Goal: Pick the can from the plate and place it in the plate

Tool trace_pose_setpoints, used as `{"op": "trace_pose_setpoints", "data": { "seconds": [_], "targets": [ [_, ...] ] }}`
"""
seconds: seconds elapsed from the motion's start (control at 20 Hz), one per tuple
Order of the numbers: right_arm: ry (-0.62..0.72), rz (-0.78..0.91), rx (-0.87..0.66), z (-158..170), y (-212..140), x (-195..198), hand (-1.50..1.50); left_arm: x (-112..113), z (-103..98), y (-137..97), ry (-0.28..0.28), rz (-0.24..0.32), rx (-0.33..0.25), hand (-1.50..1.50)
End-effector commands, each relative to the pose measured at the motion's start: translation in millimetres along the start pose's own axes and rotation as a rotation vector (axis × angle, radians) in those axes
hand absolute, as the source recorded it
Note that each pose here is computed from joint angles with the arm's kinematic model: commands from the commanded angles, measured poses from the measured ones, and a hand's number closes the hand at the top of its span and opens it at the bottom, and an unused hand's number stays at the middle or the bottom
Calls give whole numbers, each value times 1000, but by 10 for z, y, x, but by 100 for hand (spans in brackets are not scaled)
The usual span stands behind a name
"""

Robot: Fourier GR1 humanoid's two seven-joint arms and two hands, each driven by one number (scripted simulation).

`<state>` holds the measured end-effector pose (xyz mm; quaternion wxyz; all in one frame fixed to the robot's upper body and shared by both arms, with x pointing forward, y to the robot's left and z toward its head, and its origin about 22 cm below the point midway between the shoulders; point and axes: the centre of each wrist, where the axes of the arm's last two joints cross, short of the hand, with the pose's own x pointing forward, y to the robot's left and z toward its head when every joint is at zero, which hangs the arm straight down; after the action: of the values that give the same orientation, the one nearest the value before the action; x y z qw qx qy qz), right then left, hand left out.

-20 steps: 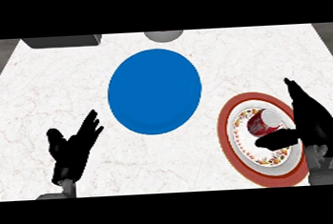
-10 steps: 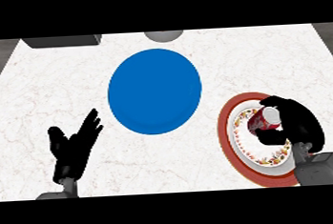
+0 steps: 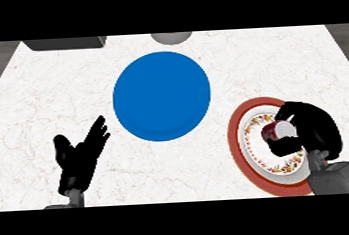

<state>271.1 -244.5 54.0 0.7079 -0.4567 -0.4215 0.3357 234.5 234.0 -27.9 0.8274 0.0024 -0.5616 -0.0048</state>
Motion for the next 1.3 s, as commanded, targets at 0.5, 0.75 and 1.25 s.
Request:
{"op": "trace_pose_setpoints", "data": {
  "seconds": [0.5,0.75,1.25],
  "targets": [
    [-468,-171,-266,1279,396,1942,150,86,-106,-276,-6,-39,-131,0],
    [-438,-276,-389,1376,399,2100,150,65,-132,-227,3,-51,-123,0],
    [-330,-539,-513,1262,286,2168,150,73,-136,-207,-12,-37,-108,0]
  ]
}}
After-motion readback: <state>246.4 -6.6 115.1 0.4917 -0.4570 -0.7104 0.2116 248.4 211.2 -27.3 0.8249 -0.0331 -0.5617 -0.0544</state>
